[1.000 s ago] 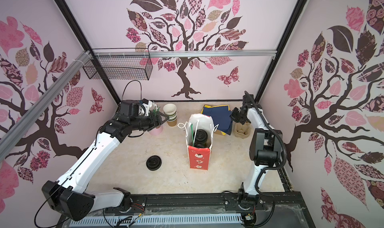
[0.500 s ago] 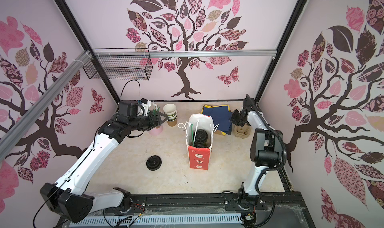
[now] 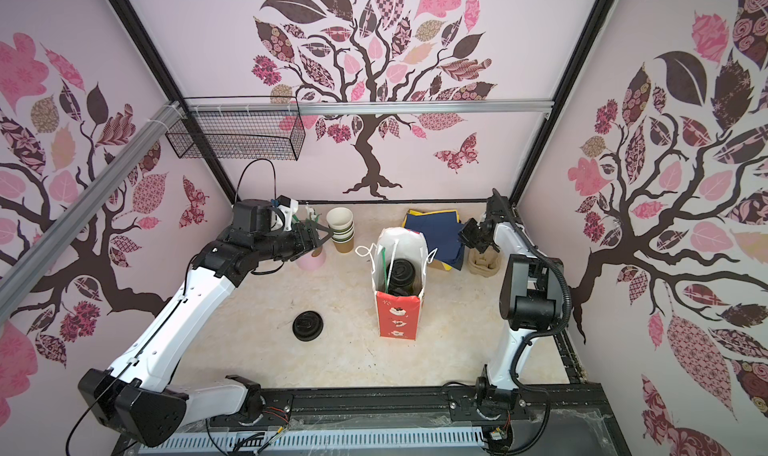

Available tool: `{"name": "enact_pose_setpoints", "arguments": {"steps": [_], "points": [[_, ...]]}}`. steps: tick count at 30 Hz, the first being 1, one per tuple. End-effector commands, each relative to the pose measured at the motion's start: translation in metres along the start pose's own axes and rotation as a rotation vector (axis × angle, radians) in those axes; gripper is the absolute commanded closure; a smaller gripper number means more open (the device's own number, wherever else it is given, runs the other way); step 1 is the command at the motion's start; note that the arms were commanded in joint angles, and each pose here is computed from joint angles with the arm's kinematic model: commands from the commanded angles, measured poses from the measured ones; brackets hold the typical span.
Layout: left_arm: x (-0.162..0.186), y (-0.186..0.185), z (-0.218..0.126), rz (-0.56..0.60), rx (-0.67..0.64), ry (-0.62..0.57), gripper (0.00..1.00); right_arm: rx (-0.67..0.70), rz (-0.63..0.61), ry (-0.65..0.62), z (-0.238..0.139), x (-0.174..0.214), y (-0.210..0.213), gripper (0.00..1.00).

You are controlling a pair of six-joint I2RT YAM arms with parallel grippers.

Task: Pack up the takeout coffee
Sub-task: 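Lift the navy napkin up from the box with the right gripper, then carry the navy napkin over the gift bag and lower it inside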

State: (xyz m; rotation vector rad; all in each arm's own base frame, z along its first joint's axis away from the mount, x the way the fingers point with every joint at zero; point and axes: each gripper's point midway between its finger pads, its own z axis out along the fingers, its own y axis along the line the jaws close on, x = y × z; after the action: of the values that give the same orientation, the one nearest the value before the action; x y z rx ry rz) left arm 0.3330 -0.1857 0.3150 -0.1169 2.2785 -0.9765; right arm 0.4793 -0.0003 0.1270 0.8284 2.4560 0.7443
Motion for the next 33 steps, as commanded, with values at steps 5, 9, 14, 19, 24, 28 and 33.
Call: {"name": "enact_pose_setpoints", "arguments": {"steps": [5,9,14,19,24,28,33], "points": [[-0.014,-0.056,-0.023,0.139,0.157,-0.044,0.20,-0.187,-0.126,-0.274,-0.149,-0.019,0.084,1.00],[0.000,-0.077,-0.017,0.177,0.203,0.011,0.18,-0.216,-0.200,-0.347,-0.213,-0.006,0.113,1.00],[0.018,-0.090,-0.007,0.191,0.213,0.090,0.17,-0.274,-0.327,-0.405,-0.286,0.017,0.159,1.00],[0.032,-0.102,0.000,0.196,0.252,0.149,0.16,-0.322,-0.466,-0.421,-0.337,0.054,0.208,1.00],[0.044,-0.100,0.008,0.199,0.241,0.196,0.15,-0.421,-0.533,-0.339,-0.352,0.096,0.242,1.00],[0.053,-0.092,0.018,0.191,0.218,0.231,0.15,-0.524,-0.565,-0.272,-0.361,0.125,0.264,1.00],[0.058,-0.088,0.027,0.174,0.220,0.256,0.19,-0.541,-0.593,-0.172,-0.346,0.157,0.272,1.00]]}}
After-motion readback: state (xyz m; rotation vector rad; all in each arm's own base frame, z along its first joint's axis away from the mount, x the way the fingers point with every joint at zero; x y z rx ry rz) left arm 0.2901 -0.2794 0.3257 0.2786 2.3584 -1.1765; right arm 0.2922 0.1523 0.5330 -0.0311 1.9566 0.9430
